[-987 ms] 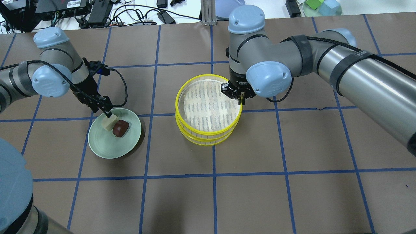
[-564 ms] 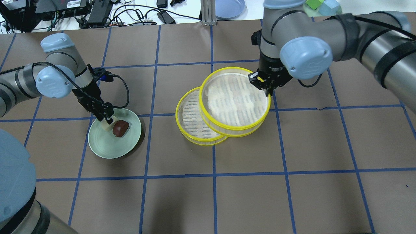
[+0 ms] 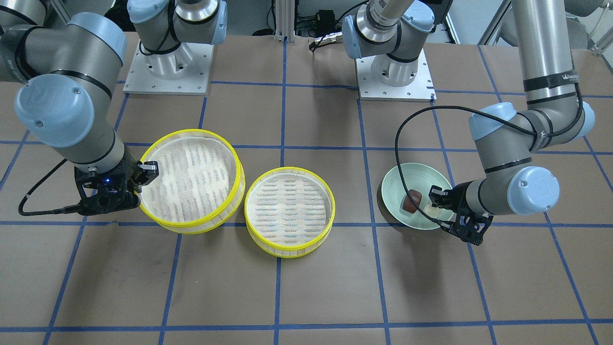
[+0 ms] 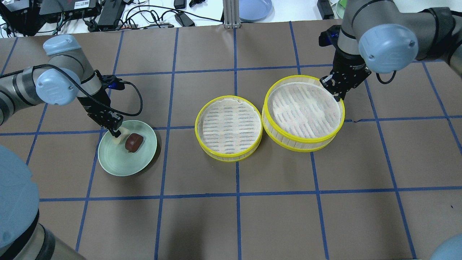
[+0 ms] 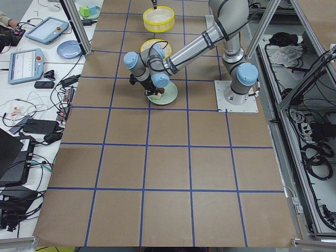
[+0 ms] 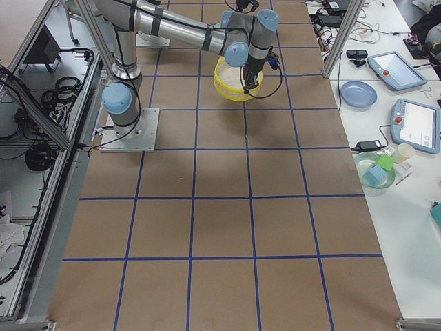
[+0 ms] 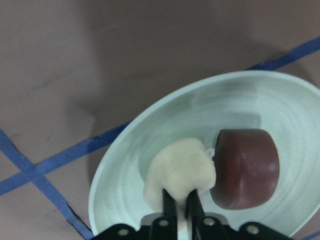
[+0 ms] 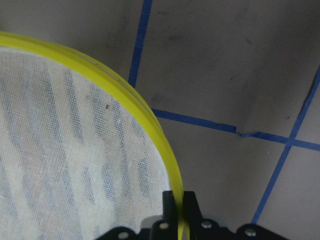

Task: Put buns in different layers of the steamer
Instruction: 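Lift the top tier aside with the right gripper while the left grasps the white bun, then carry the white bun with the left gripper into the lower steamer tier and release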

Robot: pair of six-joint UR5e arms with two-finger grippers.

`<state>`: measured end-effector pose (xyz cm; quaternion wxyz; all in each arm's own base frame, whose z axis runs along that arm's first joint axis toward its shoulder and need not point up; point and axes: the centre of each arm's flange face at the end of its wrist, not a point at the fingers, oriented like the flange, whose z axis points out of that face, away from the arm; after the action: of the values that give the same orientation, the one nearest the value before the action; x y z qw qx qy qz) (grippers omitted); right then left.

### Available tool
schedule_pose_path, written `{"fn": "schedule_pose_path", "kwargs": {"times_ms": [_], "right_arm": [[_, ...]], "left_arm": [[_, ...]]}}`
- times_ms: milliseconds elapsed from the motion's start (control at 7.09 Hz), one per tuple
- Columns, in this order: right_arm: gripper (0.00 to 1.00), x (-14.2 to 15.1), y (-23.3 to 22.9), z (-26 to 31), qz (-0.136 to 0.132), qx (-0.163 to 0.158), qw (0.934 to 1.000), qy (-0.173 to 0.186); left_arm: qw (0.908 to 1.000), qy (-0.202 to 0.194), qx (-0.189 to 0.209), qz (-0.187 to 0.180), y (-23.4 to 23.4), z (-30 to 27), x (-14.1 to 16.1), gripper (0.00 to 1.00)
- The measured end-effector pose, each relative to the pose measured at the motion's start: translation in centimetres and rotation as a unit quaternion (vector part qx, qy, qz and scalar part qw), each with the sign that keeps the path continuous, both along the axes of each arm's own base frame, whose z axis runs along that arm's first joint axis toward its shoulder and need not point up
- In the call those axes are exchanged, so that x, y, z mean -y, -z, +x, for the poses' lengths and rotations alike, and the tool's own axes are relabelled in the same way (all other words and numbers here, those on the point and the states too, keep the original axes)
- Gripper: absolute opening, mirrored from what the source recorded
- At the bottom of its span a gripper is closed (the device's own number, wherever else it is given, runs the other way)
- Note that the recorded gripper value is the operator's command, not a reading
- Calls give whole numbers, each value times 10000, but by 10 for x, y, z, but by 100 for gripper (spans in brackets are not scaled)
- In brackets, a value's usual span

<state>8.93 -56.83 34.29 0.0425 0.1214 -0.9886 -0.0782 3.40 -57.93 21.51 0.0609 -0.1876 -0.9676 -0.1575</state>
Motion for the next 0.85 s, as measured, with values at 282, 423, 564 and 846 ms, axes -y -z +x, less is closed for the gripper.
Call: {"fn": "schedule_pose_path", "kwargs": {"times_ms": [282,423,564,846], "right_arm": [[0,1,5,-3,49,14,10000,-69],[0,1,6,-3,64,17,9999,-88],[0,1,7,-3,73,20,9999,-89],[0,1,8,-3,81,30,9999,-83]], "left_arm": [[9989,-293,165,-311,-44,2,12,0],[9959,-723,245,-478,-70,-8,16,0],[9896,-1279,216,-617,-92,-32,18,0],[9694,-2347,55,-714,-117,-107,14,0]]}}
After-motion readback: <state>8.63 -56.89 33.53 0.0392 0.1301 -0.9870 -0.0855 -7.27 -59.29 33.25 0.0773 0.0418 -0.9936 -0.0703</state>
